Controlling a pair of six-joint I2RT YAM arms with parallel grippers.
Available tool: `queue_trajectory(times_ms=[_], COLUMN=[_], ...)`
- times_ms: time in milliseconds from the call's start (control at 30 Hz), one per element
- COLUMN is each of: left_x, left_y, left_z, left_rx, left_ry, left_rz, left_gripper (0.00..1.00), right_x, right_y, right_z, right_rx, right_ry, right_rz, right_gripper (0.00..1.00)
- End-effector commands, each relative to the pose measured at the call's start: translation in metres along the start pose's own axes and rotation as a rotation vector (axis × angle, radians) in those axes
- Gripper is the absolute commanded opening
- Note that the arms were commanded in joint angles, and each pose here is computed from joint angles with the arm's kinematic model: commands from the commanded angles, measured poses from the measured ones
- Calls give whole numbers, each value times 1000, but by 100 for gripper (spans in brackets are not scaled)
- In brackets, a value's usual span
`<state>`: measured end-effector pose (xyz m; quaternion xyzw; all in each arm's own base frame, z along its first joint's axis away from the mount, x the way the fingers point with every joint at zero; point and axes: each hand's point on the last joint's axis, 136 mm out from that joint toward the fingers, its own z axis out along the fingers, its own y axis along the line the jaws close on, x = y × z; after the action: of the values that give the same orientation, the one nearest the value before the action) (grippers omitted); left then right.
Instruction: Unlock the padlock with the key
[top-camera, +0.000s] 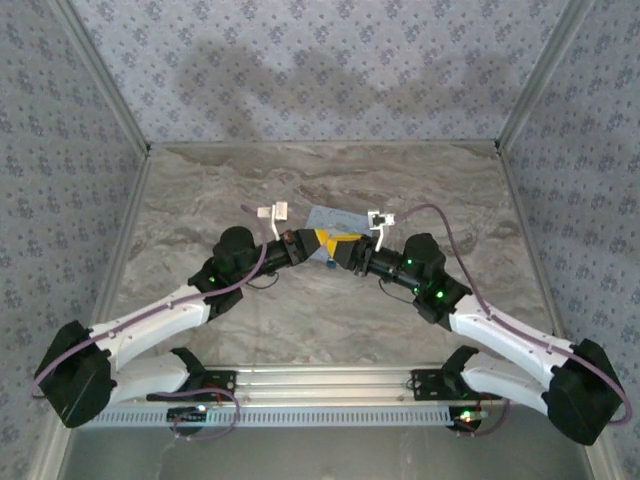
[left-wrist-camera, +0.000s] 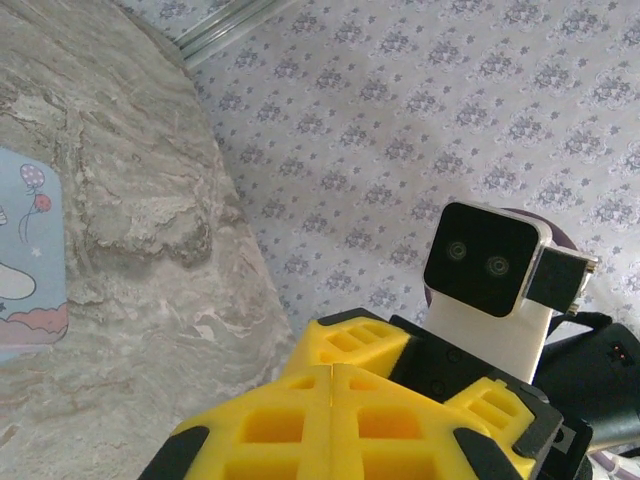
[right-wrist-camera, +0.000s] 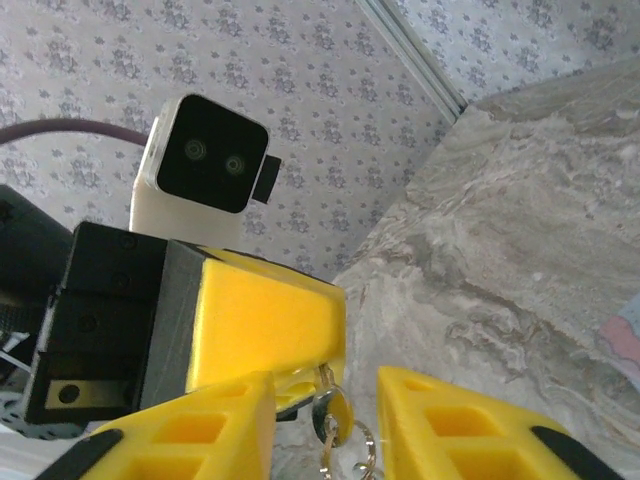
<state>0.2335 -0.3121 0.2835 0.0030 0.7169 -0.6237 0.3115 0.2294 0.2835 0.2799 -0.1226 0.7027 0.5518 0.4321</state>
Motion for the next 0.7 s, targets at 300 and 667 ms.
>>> queue_trajectory(times_ms=[300,667], left_x=[-13,-14], left_y=[-24,-25], left_z=[-13,-14], left_rx=[72,78], left_ry=[-81,-89], left_rz=[26,28], left_gripper=[0,0], right_x=[-9,-10], right_y=[13,18], right_z=[4,8], right_rx=[-55,-80], right_ry=[-34,-30], right_rz=[15,15], right_gripper=[34,18])
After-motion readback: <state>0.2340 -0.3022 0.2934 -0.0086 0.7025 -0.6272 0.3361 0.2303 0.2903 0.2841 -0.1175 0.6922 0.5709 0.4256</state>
